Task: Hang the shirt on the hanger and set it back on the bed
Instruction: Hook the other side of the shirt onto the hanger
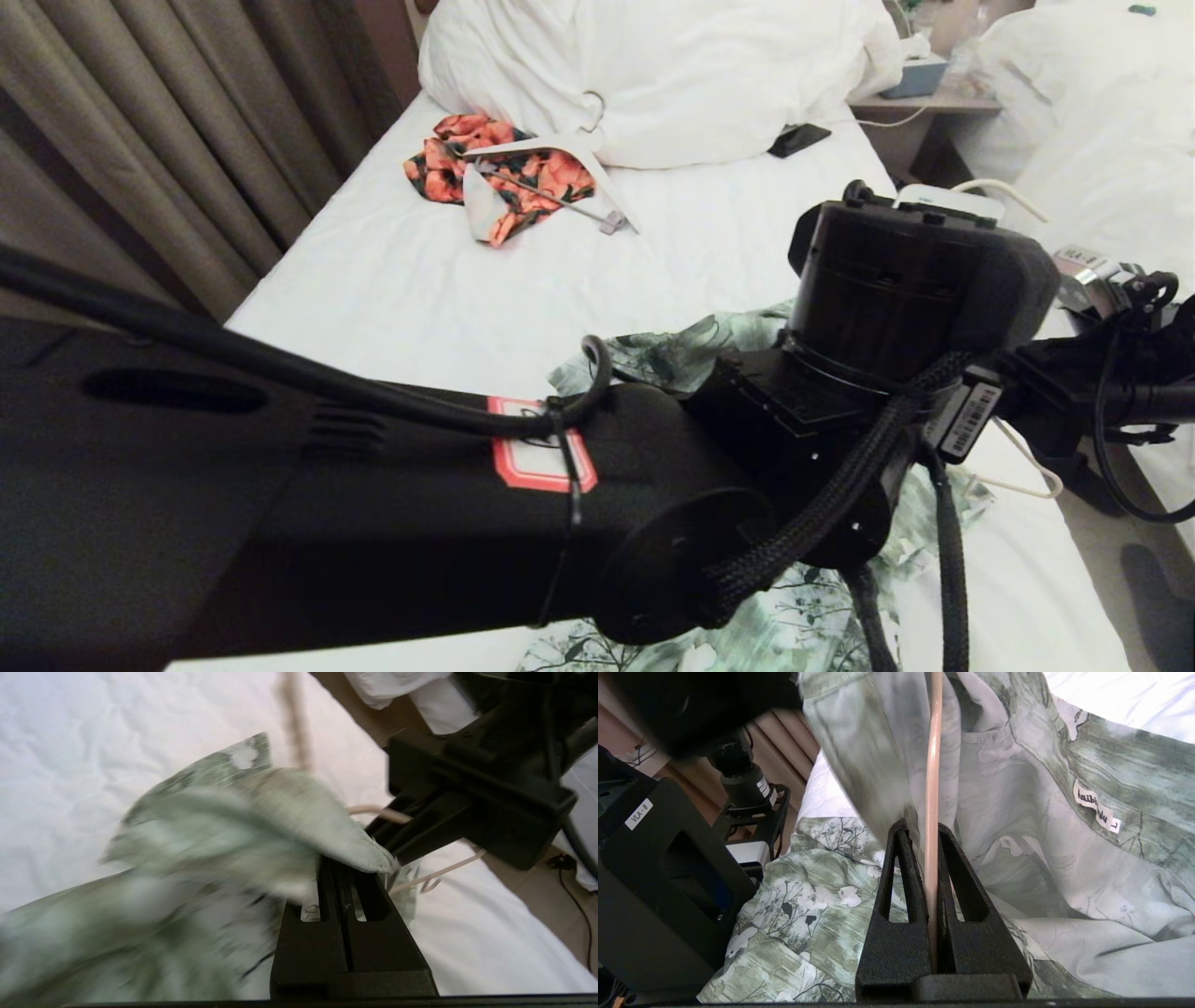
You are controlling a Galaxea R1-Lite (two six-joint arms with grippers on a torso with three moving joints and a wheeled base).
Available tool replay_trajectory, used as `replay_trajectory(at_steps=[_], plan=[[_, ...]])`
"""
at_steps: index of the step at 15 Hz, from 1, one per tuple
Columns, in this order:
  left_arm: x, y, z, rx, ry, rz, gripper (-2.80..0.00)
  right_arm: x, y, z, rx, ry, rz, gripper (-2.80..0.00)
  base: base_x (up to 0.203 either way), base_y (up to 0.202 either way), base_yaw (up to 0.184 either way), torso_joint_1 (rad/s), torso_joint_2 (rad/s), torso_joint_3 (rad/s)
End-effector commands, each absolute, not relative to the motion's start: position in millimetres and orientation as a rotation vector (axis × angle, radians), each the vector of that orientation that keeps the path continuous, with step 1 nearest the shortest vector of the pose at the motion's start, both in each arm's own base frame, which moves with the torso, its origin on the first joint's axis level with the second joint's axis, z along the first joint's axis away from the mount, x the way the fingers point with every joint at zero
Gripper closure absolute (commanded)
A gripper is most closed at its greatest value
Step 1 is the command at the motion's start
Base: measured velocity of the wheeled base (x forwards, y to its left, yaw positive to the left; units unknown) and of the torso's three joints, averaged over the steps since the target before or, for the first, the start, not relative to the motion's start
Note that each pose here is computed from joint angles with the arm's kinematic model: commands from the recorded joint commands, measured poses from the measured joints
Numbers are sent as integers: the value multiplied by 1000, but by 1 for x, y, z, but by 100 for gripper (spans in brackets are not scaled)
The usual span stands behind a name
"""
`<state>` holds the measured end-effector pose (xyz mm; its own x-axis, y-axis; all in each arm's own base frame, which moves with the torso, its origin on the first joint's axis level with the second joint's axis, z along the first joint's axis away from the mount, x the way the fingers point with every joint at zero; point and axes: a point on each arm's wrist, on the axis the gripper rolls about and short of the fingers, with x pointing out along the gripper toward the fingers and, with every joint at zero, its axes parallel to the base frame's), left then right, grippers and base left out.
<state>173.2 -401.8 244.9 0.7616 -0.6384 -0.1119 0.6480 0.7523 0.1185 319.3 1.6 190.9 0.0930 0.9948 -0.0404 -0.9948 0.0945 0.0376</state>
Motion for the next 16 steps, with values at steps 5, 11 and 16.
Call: replay_trajectory(at_steps=[5, 11, 16], plan=[[163, -435, 246, 132, 33, -741, 0, 320, 3, 187, 14, 64, 1486, 0, 0, 0, 0, 0, 0, 0], [122, -431, 234, 186, 88, -805, 0, 320, 2, 190, 6, 56, 1482, 0, 0, 0, 0, 0, 0, 0], [108, -414, 213, 205, 180, -807, 0, 319, 0, 192, 0, 50, 1476, 0, 0, 0, 0, 0, 0, 0]])
